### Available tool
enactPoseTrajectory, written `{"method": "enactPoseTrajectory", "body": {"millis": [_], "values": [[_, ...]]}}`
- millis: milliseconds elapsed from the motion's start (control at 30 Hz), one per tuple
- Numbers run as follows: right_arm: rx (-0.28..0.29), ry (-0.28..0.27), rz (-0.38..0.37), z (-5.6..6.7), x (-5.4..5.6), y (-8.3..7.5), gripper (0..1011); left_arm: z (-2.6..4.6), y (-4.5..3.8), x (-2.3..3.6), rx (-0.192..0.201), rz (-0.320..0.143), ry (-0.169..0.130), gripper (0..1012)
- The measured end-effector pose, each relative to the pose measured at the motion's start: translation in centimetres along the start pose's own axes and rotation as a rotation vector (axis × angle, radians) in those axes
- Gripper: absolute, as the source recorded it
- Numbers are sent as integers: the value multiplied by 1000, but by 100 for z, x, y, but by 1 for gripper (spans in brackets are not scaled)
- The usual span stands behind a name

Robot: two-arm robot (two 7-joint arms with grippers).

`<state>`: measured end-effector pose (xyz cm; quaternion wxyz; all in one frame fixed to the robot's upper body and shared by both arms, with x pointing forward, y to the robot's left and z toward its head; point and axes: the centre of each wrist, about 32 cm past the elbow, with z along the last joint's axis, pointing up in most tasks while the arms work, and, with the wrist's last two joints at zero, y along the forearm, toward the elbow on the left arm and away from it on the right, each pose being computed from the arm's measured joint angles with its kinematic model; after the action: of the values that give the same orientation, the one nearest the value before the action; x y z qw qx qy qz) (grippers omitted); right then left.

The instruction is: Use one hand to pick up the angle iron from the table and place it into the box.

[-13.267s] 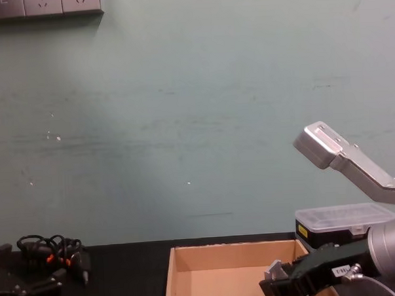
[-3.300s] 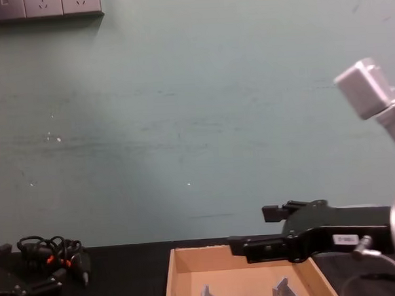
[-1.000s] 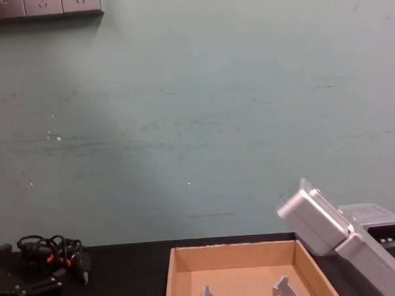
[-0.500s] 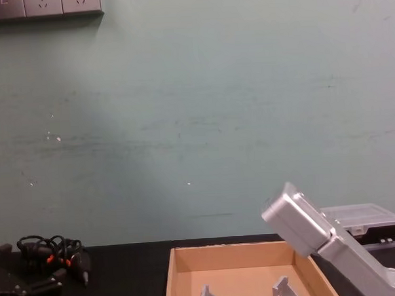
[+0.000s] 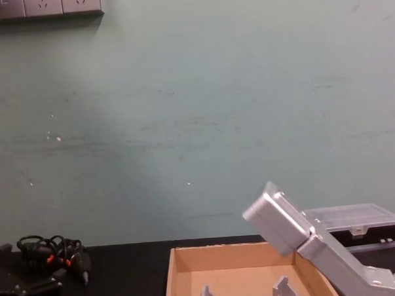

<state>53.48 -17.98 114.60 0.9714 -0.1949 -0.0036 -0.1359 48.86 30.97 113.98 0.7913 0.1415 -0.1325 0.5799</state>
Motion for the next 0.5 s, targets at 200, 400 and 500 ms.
{"method": "enactPoseTrajectory", "body": {"millis": [200,400,500], "values": [[-5,-5,9,10,3,49,1004,0,0,0,0,0,0,1000],[-6,-6,11,-2,13,79,1004,0,0,0,0,0,0,1000],[-6,-7,12,-3,17,95,1004,0,0,0,0,0,0,1000]]}}
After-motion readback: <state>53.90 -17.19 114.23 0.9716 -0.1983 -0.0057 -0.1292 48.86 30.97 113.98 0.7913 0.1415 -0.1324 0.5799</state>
